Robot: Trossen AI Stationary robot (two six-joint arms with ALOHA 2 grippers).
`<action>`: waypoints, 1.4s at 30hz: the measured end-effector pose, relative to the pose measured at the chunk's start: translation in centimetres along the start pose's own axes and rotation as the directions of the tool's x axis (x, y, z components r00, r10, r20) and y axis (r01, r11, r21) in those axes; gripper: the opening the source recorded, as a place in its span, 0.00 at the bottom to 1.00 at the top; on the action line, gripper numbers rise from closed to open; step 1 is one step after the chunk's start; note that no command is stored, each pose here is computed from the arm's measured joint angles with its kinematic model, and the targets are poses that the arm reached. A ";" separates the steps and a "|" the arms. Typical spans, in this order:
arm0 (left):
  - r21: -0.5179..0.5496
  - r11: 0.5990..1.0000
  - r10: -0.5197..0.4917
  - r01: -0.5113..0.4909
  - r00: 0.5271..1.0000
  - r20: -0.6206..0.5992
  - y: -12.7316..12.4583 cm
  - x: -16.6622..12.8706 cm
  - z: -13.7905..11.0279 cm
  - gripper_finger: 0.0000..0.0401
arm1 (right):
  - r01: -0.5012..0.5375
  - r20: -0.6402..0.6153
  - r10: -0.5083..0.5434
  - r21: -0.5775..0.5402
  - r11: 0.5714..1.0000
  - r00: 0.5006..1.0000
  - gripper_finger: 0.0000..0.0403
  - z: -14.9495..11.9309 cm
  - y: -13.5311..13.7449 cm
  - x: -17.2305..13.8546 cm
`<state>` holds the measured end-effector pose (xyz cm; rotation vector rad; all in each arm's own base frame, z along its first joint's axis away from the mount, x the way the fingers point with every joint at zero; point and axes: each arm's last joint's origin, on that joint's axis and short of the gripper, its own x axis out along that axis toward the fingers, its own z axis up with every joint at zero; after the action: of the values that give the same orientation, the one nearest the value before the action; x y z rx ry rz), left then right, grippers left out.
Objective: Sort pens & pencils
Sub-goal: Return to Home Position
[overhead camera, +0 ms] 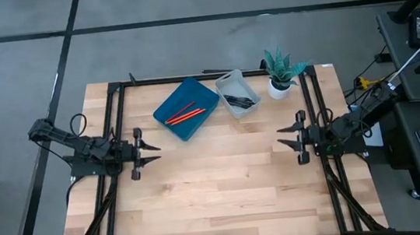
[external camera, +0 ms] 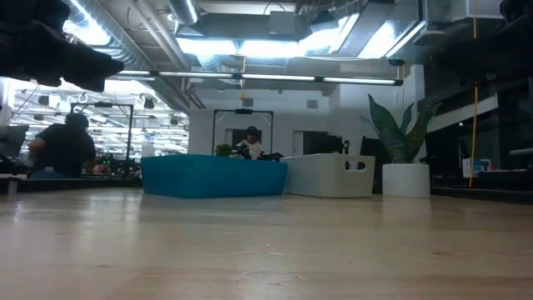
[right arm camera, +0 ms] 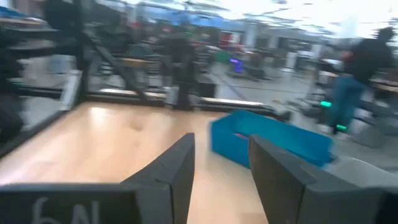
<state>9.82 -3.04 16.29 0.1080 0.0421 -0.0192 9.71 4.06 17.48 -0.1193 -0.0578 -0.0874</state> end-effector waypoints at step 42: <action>-0.011 0.944 0.330 -0.330 0.943 -0.031 3.0 0.4 -0.2 0.29 | 0.257 -0.094 -0.260 -0.041 0.966 0.961 0.38 -0.9 -1.4 0.3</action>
<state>10.23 -0.03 16.37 0.0986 0.0526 0.3189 9.97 2.54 16.74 -0.1351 0.0272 -0.3556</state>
